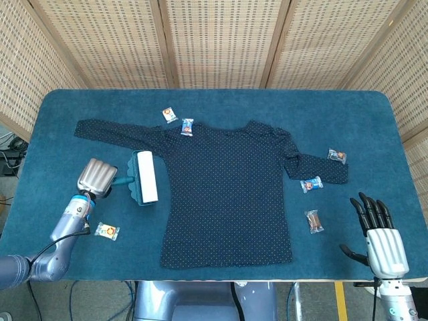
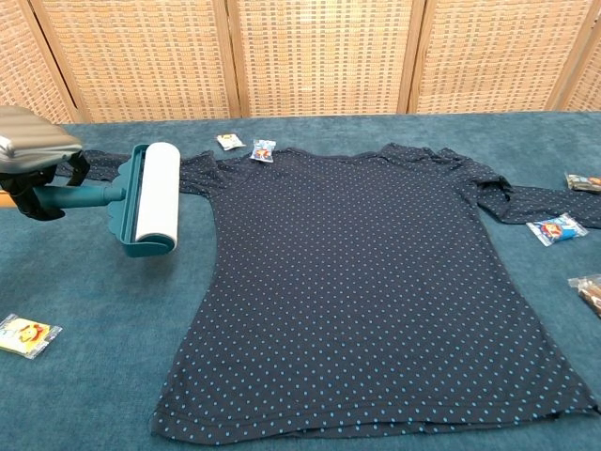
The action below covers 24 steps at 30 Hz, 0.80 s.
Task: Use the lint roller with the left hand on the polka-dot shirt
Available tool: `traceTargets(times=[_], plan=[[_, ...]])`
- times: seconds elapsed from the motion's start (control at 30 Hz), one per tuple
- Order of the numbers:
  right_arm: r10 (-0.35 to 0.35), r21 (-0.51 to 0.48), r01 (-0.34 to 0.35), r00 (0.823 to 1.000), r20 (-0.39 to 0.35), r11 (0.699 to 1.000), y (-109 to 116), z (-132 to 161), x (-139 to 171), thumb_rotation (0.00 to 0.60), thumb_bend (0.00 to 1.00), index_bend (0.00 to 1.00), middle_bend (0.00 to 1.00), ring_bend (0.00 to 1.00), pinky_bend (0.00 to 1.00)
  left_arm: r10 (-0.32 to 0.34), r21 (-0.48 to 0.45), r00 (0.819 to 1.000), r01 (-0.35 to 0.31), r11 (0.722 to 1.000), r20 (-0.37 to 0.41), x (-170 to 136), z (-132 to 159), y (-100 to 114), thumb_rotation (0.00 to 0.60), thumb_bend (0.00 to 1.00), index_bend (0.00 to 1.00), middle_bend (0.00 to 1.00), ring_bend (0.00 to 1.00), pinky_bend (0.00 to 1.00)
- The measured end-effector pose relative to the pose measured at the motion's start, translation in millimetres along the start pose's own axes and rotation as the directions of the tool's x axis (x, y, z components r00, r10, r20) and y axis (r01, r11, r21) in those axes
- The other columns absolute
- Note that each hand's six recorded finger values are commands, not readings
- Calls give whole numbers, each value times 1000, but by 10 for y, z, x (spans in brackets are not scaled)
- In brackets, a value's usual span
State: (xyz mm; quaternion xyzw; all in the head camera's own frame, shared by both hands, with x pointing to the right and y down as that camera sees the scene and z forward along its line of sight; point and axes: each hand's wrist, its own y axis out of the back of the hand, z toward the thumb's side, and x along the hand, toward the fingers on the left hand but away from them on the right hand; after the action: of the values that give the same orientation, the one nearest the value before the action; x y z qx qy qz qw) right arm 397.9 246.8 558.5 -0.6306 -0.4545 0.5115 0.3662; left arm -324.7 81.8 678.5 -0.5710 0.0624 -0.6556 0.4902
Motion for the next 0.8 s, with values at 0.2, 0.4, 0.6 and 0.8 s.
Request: traceTargets(times=[0.2,0.4,0.6,0.8], plan=[[-9,2,9,1000,-4,1000,19,17,21,600,34,0,0,0,0,5,-14,1000,-5,1000,-8,31,41,-67,600,146,31,0,0,20],[-12,1,12,1000,-4,1000,29,13,21,600,35,0,0,0,0,14,-47,1000,-15,999,-7,13,61,-68,600,133,0,0,0,0],[-15,-24,15,1000,-3,1000,53,9,22,600,34,0,0,0,0,73,-192,997,-75,979,-17,-156,71,-12,600,134,0,0,0,0],[-14,-27,14,1000,12,1000,66,-39,11,600,35,0,0,0,0,253,-362,965,-259,895,-66,-576,17,90,600,129,0,0,0,0]])
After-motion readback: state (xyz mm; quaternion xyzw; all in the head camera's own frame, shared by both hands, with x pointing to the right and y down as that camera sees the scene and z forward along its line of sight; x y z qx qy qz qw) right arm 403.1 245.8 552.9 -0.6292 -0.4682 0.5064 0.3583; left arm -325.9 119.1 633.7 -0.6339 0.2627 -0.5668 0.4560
